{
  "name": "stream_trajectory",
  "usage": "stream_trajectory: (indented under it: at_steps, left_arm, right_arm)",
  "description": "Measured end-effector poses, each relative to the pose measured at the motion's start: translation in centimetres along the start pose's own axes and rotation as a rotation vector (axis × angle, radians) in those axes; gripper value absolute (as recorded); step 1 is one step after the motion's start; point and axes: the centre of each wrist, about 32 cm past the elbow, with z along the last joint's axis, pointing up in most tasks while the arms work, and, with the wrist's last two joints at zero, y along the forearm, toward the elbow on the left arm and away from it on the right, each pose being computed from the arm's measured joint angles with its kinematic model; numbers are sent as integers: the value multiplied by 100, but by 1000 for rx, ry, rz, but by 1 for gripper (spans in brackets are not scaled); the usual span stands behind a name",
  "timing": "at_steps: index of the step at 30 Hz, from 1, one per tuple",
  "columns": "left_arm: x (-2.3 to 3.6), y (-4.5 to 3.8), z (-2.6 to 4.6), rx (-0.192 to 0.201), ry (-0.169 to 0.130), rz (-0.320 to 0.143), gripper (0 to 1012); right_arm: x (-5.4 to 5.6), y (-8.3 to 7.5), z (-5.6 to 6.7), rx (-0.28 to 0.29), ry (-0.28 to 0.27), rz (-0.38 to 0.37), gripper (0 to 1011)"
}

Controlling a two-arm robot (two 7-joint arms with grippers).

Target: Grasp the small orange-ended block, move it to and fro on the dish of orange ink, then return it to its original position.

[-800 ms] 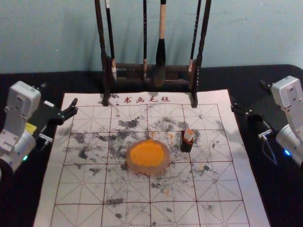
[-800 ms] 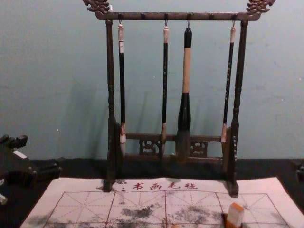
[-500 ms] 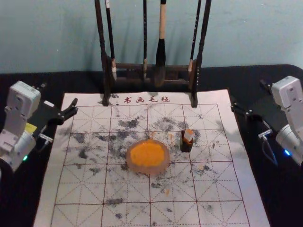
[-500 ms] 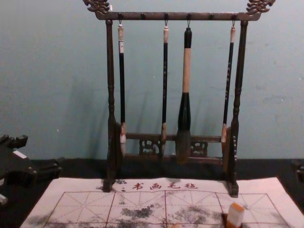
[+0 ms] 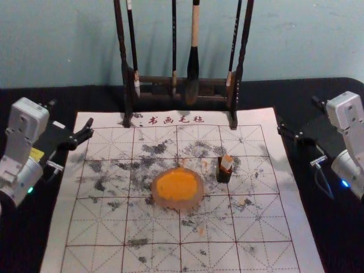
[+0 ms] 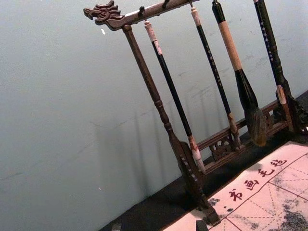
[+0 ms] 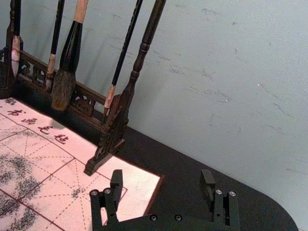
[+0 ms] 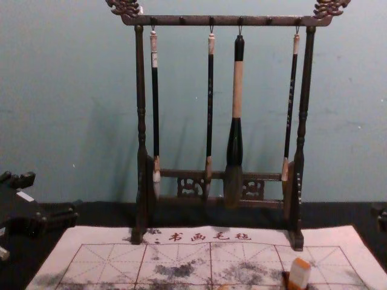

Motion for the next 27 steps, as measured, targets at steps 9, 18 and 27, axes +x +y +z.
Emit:
stream_trajectory:
  at_steps: [9, 18, 27]
  left_arm:
    - [0, 0, 0, 0, 0, 0, 1001]
    - [0, 0, 0, 0, 0, 0, 1001]
    - [0, 0, 0, 0, 0, 0, 1001]
  right_arm:
    - [0, 0, 0, 0, 0, 0, 1002]
    - [0, 0, 0, 0, 0, 0, 1003]
    - [2, -8, -3, 2, 5, 6, 1002]
